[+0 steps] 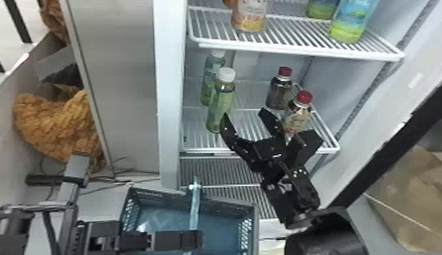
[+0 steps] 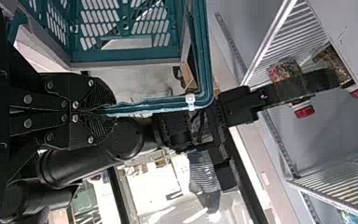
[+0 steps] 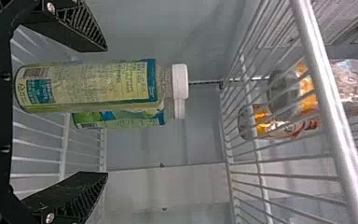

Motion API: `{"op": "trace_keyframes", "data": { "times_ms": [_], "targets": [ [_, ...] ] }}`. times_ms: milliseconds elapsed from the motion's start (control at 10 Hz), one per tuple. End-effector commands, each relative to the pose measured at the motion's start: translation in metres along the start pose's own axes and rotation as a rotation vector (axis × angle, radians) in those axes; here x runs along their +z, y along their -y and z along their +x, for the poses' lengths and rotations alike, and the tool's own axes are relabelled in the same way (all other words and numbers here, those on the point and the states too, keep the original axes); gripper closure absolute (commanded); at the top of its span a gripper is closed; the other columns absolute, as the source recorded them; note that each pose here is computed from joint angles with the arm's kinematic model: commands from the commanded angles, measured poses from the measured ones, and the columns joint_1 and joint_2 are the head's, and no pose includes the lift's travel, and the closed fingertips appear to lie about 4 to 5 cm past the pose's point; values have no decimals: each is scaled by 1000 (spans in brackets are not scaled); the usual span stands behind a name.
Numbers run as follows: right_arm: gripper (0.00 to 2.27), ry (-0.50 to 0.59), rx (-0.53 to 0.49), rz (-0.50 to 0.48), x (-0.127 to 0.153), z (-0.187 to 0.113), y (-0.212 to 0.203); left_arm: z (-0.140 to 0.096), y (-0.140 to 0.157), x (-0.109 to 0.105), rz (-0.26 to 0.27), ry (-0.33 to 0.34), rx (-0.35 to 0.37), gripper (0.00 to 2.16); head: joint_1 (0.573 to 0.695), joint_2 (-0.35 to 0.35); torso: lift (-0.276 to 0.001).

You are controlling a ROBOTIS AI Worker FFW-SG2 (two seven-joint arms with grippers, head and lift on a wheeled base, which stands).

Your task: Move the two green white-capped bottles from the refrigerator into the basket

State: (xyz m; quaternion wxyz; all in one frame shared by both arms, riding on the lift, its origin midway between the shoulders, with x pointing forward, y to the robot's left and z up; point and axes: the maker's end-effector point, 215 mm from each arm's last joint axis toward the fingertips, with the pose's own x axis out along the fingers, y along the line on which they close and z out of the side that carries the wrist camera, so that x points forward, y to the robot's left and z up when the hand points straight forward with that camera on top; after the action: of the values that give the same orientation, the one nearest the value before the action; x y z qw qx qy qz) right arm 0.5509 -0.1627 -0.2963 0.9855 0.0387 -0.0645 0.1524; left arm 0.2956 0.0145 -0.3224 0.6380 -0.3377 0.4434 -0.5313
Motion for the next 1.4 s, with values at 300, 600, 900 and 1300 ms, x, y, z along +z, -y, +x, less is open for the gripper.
{"op": "trace_keyframes", "data": {
  "times_ms": [300, 600, 900, 1300],
  "targets": [
    [90, -9, 60, -6, -9, 28, -10, 0, -1, 1, 5, -1, 5, 1161, 695, -176, -263],
    [94, -13, 84, -16, -10, 44, -15, -1, -1, 3, 6, 3, 6, 1161, 695, -162, -263],
    [424, -36, 110, -20, -14, 56, -26, 0, 0, 3, 6, 6, 5, 1161, 695, -140, -263],
    [895, -40, 108, -22, -11, 56, -24, 0, -1, 2, 3, 3, 5, 1161, 695, -130, -263]
  ]
}}
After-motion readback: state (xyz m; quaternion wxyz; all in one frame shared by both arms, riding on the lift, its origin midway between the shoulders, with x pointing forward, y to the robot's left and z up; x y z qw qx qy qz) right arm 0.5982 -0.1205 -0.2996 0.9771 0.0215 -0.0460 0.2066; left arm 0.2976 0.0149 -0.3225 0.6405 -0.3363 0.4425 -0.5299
